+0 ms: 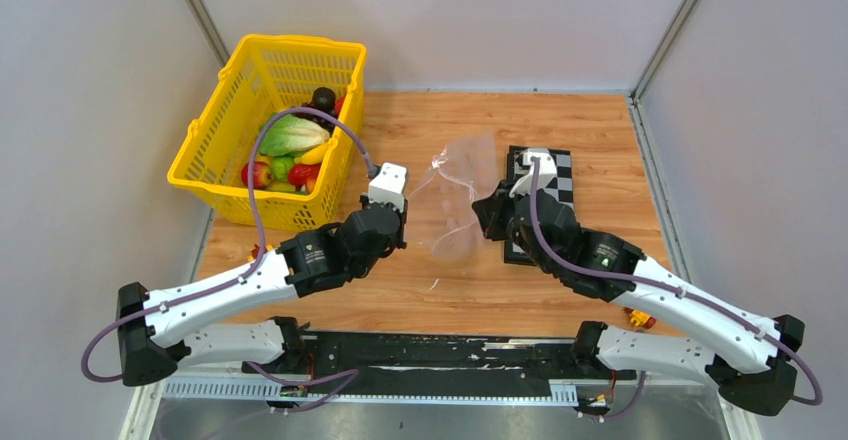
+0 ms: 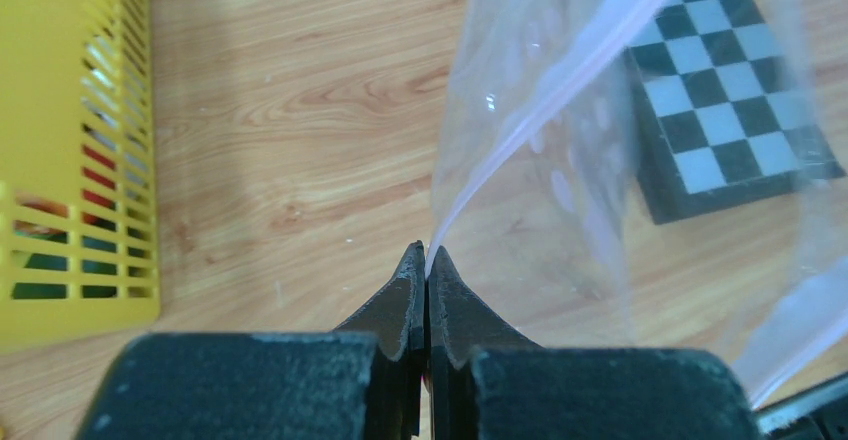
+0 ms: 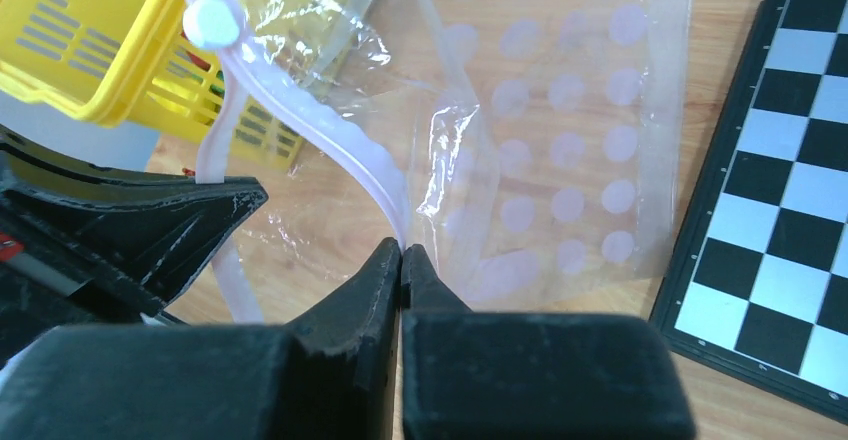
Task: Place the food in the zip-top bag and seal the zipper
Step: Zip the zipper food storage bag at the center of the board, then move the bin to the center of the board.
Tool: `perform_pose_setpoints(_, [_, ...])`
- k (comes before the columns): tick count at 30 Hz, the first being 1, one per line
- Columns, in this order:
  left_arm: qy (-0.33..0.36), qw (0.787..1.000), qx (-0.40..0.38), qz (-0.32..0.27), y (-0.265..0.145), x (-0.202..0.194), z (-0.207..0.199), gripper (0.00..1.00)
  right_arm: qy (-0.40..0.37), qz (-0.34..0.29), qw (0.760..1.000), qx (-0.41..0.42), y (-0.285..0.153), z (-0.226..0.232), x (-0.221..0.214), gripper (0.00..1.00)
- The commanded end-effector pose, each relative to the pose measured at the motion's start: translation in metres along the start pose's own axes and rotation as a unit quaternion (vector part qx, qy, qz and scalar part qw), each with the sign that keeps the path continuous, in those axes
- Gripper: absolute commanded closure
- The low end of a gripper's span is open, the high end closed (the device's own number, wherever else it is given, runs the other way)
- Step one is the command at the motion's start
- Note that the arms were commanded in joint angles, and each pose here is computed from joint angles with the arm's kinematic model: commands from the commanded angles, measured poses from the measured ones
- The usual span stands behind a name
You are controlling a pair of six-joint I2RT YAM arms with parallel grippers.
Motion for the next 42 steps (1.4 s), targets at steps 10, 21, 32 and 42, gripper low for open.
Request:
perform_pose_setpoints(10, [-0.003,1.000,-0.028,-0.015,0.001,0.020,0.006,0.84,0.008,0.000,0.998,-0.068,-0.001,0.009,0.007,1.00])
perform_pose_setpoints(21, [0.046,0.997,-0.019,-0.056,-0.024,0.070,0.062,0.00,-0.004,-0.017,0.998,-0.065,0.025,0.016,0.000,1.00])
perform_pose_setpoints(32, [0.030,0.993,0.108,0.034,0.015,0.061,0.162,0.00,0.004,0.020,0.999,-0.029,0.031,0.019,-0.018,1.00])
perform_pose_setpoints(42, [-0.005,0.994,-0.042,0.096,0.060,0.015,0.148,0.00,0.009,0.024,0.999,-0.022,0.026,0.014,-0.020,1.00])
Point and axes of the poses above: each gripper's point midway between its finger pads, its own y axis out along the fingers, its own z axis along the line the jaws close on, x = y × z, the point moved 7 cm from there along -y, back along the fingers, and after that the axes turned 14 degrees about y, right-handed, at the moved point
